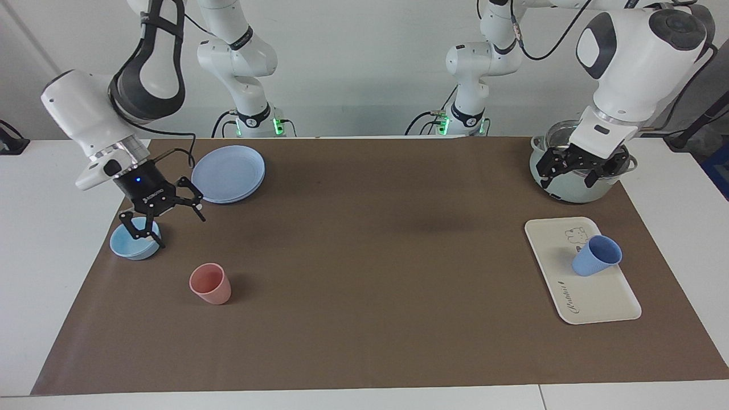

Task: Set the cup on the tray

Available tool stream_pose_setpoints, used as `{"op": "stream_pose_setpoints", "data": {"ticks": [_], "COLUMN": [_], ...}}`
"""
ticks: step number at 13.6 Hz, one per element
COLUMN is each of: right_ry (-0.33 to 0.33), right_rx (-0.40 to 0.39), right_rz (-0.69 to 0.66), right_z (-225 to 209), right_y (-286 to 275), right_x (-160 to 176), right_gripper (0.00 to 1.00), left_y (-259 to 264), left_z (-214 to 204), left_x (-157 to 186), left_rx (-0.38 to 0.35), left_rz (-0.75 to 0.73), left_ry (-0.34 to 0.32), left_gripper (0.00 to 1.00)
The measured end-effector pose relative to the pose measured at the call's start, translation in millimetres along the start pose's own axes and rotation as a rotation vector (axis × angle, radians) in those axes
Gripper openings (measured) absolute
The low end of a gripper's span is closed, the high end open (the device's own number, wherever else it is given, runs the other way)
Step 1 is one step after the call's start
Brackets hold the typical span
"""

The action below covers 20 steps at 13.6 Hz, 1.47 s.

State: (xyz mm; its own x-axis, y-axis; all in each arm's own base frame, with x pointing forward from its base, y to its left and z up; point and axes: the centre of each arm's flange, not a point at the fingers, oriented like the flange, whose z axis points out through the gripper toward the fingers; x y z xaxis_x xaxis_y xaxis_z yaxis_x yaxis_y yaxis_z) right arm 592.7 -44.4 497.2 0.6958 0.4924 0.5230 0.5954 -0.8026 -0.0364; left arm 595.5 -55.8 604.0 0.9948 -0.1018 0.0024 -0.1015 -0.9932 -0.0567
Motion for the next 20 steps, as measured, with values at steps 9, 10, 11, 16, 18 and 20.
{"op": "stream_pose_setpoints", "data": {"ticks": [9, 10, 11, 16, 18, 20], "right_ry": [-0.303, -0.353, -0.39, -0.499, -0.52, -0.526], "right_rx": [-0.172, -0.188, -0.195, -0.208, -0.217, -0.222], "right_rz": [0.215, 0.258, 0.303, 0.494, 0.554, 0.591], "right_z": [0.7, -10.4, -24.5, -78.6, -95.2, -108.7], "right_y": [-93.1, -99.0, -102.8, -111.1, -109.9, -105.4], "right_x": [47.9, 52.4, 57.5, 72.6, 76.0, 75.9], "right_gripper": [1.0, 1.0, 1.0, 1.0, 1.0, 1.0], "left_y": [-23.7, -25.6, -25.6, -25.0, -25.1, -25.1], "left_z": [-1.0, -1.9, -3.0, -2.5, -2.3, -2.4], "left_x": [-32.2, -35.0, -36.6, -38.2, -38.2, -38.2], "left_rx": [-0.03, -0.034, -0.037, -0.04, -0.04, -0.04], "left_rz": [-0.054, -0.059, -0.06, -0.06, -0.06, -0.061], "left_ry": [-0.021, -0.021, -0.019, -0.019, -0.02, -0.019], "left_gripper": [1.0, 1.0, 1.0, 1.0, 1.0, 1.0]}}
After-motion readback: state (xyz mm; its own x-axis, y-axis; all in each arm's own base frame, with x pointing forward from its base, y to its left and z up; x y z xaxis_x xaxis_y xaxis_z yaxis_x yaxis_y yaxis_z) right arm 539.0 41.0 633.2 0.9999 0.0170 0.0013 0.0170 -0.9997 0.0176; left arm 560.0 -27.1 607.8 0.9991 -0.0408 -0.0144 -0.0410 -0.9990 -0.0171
